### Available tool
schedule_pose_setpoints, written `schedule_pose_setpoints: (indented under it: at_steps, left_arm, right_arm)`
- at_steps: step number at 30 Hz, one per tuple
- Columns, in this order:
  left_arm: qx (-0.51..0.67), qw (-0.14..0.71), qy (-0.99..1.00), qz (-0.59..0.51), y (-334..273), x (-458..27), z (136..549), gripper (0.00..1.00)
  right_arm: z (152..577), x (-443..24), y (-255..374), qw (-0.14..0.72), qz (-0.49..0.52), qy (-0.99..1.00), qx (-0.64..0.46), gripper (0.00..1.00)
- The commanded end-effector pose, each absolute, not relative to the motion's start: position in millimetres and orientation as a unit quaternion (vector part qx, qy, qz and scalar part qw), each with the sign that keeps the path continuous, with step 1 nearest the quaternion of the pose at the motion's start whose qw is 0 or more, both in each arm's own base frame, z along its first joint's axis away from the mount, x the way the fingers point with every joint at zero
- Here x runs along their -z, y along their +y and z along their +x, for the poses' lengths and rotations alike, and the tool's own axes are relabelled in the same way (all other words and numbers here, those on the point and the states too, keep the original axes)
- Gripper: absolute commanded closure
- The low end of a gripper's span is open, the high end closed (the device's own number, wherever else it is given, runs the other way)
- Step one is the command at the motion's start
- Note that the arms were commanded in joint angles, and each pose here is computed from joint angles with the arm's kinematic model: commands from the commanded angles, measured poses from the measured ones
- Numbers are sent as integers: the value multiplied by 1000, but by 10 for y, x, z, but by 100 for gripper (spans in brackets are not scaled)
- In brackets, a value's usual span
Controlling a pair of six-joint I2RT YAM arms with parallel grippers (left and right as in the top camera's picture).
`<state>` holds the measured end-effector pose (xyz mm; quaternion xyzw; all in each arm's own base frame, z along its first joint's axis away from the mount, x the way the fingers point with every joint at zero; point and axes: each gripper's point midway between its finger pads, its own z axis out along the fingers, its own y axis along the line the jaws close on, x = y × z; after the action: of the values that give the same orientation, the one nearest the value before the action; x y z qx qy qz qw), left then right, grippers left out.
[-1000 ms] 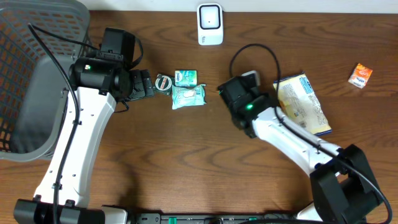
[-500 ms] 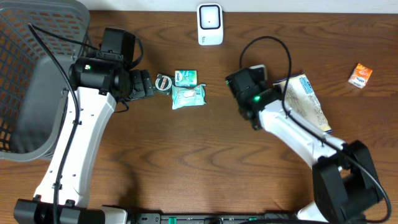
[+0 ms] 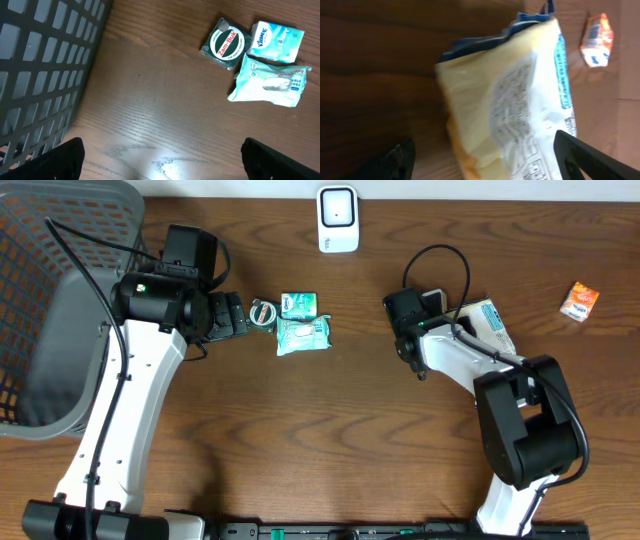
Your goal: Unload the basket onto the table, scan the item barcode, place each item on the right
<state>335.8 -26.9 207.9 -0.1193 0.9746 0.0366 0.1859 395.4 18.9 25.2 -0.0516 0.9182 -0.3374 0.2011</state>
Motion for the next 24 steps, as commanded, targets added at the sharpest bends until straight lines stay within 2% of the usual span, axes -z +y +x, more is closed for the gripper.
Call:
schedule_pose_setpoints:
  at_steps: [1,4,6,9,11,12,13,17,20,24]
  left_arm:
    - [-44,187,973,-124,-234,-2085,3354,1]
    - [-44,187,973,-124,-234,-2085,3354,1]
    - [-44,188,973,-124,-233,-2085,3354,2]
    - [-44,187,973,-124,-234,-2085,3354,1]
    - [-44,187,973,-124,-233,-2084,3353,1]
    - [-44,187,973,-124,-233,-2084,3353,1]
    - [-44,187,973,-124,-234,-2085,3354,2]
    - [-44,187,973,-124,-234,-2085,3354,1]
    - [-44,187,973,-124,-234,-2085,3354,2]
    - [-44,187,973,-124,-234,-2085,3354,2]
  right_arm:
    - [3906,-56,-33,163,-49,919,355,18]
    - [3858,93,-79,141,-43,932,332,21]
    - [3836,140,-87,132,-40,939,316,31]
    - [3822,186,-89,125,-34,947,295,57]
    - [3807,212,-41,118,-35,954,274,80]
    - [3803,217,0,114,-36,958,260,86]
    - [3803,206,53,111,-36,963,244,98]
    - [3889,7,260,117,-29,976,183,99]
    - [4002,-270,548,133,-29,986,97,99]
    - [4124,-916,1256,177,-51,974,-133,99]
